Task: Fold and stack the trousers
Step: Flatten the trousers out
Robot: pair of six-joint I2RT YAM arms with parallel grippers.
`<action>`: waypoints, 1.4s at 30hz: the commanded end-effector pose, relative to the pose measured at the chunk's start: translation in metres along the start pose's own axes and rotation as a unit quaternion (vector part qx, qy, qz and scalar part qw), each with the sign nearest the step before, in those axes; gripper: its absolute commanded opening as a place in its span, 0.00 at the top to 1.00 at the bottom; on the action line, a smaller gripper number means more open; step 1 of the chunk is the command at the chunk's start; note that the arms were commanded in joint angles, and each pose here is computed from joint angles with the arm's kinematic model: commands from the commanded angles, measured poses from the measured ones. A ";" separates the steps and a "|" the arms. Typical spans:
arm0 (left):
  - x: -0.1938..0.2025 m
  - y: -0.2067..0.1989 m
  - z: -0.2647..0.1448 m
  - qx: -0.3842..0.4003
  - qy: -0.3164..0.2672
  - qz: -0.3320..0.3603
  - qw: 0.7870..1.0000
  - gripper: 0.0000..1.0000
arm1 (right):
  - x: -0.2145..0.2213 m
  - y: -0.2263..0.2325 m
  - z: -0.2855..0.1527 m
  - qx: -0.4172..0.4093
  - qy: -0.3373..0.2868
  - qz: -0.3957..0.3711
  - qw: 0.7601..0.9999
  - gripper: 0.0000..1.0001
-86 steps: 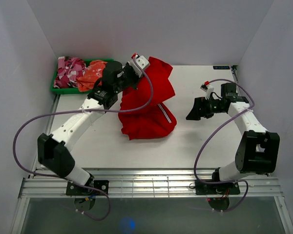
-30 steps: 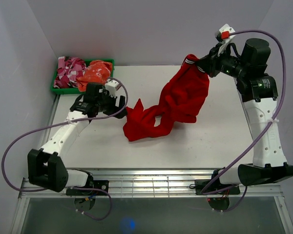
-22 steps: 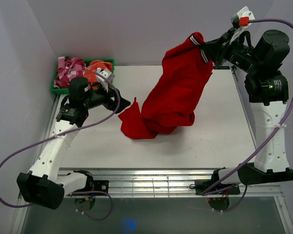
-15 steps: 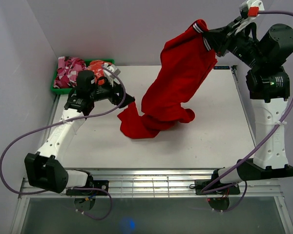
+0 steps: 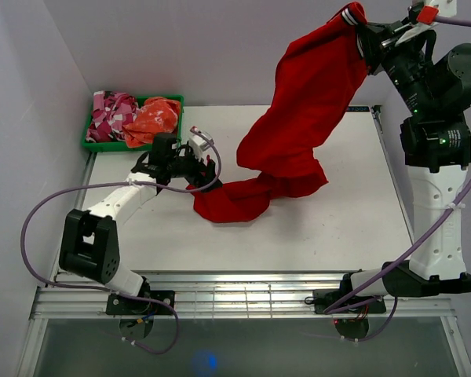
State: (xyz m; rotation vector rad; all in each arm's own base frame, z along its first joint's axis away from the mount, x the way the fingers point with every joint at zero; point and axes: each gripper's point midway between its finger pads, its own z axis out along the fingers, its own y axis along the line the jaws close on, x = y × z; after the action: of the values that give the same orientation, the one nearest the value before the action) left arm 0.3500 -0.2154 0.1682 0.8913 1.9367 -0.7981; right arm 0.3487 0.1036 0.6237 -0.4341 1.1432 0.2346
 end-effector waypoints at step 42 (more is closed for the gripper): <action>0.114 -0.030 -0.169 -0.169 0.131 0.098 0.972 0.13 | 0.170 -0.034 -0.191 0.186 0.245 -0.222 0.925 0.92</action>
State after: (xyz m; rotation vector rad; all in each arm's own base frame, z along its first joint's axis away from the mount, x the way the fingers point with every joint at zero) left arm 0.2281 -0.0514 0.1556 0.8815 2.0713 -0.1002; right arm 0.2569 -0.0080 0.4272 -0.4170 1.4636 -0.4262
